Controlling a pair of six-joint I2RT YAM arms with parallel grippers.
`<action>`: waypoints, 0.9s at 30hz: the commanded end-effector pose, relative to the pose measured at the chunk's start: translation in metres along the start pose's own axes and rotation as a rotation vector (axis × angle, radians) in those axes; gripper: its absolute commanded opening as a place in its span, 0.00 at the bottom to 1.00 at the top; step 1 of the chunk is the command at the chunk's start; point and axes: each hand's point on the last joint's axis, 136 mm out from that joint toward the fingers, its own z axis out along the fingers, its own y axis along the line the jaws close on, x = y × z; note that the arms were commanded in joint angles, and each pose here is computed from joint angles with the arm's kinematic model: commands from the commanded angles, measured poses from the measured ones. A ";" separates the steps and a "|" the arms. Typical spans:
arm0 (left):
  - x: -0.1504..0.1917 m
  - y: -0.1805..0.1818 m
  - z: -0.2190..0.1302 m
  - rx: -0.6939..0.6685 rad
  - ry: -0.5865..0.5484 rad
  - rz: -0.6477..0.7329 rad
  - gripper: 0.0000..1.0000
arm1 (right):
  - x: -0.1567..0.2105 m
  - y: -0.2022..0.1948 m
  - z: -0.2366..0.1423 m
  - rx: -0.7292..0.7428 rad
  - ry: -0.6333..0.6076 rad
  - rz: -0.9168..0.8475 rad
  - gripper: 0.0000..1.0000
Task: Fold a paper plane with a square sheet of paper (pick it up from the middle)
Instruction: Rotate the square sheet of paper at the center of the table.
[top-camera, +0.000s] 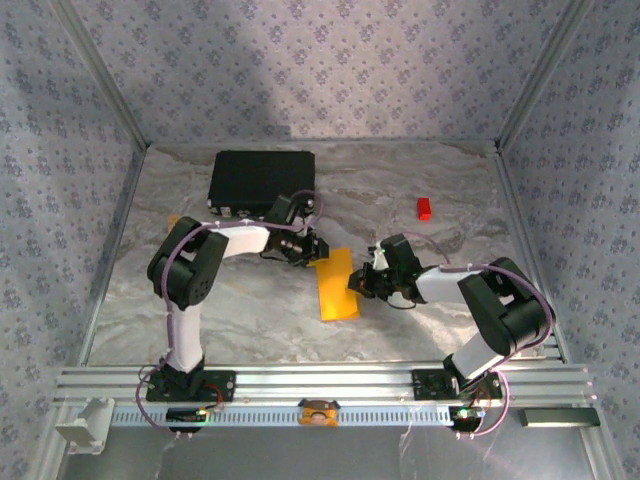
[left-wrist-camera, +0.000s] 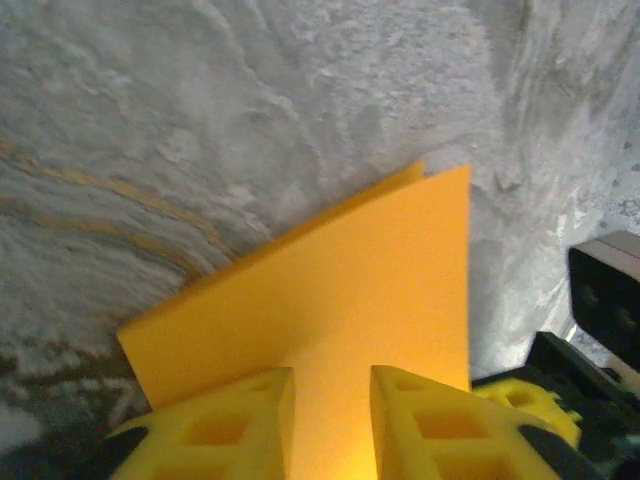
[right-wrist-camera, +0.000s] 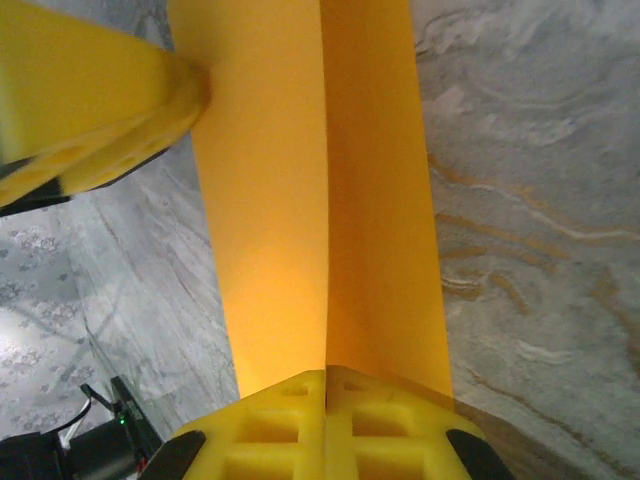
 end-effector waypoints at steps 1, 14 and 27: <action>-0.003 -0.034 -0.025 0.013 -0.058 0.112 0.35 | -0.006 -0.009 -0.003 0.043 -0.065 0.033 0.02; 0.032 -0.048 -0.082 -0.032 -0.294 0.294 0.25 | -0.018 0.000 0.000 0.019 -0.096 0.083 0.19; 0.077 -0.060 -0.073 -0.071 -0.429 0.570 0.33 | -0.017 -0.003 -0.004 0.006 -0.022 0.054 0.13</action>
